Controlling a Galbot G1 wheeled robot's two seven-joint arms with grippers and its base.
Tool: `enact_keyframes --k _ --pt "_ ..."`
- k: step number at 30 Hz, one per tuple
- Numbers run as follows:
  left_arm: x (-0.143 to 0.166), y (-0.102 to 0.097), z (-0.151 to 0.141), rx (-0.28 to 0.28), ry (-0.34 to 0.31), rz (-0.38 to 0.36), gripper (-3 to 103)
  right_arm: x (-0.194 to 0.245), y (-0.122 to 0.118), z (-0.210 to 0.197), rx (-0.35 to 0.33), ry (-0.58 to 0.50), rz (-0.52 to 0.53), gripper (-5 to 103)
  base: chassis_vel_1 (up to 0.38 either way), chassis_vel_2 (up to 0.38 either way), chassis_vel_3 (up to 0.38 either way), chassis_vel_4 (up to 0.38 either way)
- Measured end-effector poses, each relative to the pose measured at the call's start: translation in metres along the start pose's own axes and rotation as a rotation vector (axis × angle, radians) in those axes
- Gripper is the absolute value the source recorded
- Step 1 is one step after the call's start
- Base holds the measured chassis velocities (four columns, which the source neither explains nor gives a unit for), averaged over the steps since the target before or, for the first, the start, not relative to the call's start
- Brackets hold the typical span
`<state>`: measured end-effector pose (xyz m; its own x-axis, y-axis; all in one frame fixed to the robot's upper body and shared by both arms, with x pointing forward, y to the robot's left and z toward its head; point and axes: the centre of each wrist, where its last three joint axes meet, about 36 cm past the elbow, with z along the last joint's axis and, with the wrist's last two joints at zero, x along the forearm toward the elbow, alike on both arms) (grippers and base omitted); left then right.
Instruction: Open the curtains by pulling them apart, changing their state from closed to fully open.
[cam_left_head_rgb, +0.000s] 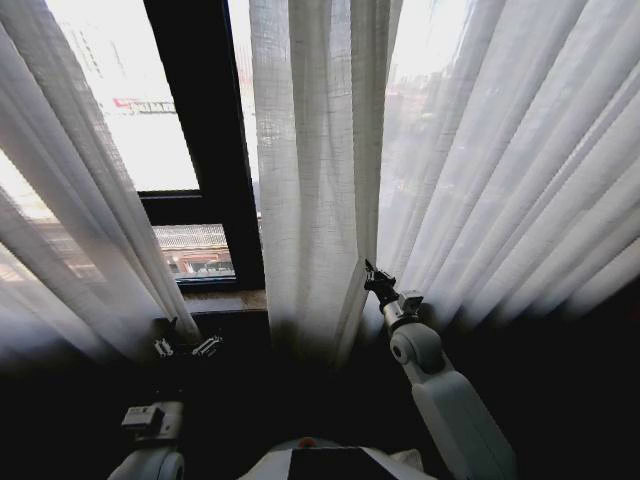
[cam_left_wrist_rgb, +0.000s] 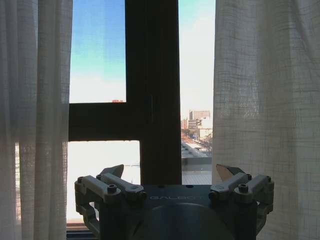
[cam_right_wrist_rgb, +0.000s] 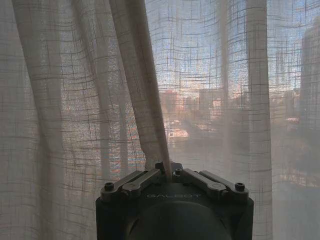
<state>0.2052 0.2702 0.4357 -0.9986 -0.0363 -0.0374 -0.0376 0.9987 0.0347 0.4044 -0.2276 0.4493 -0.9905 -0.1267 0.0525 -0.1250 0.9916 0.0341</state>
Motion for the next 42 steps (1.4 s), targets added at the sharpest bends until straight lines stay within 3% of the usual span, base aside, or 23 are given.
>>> enact_keyframes --k 42 --pt "-0.0015 -0.0008 0.0037 0.004 0.003 0.005 100 0.0024 0.0007 -0.0002 0.002 -0.002 -0.002 0 -0.356 -0.353 0.36 0.354"
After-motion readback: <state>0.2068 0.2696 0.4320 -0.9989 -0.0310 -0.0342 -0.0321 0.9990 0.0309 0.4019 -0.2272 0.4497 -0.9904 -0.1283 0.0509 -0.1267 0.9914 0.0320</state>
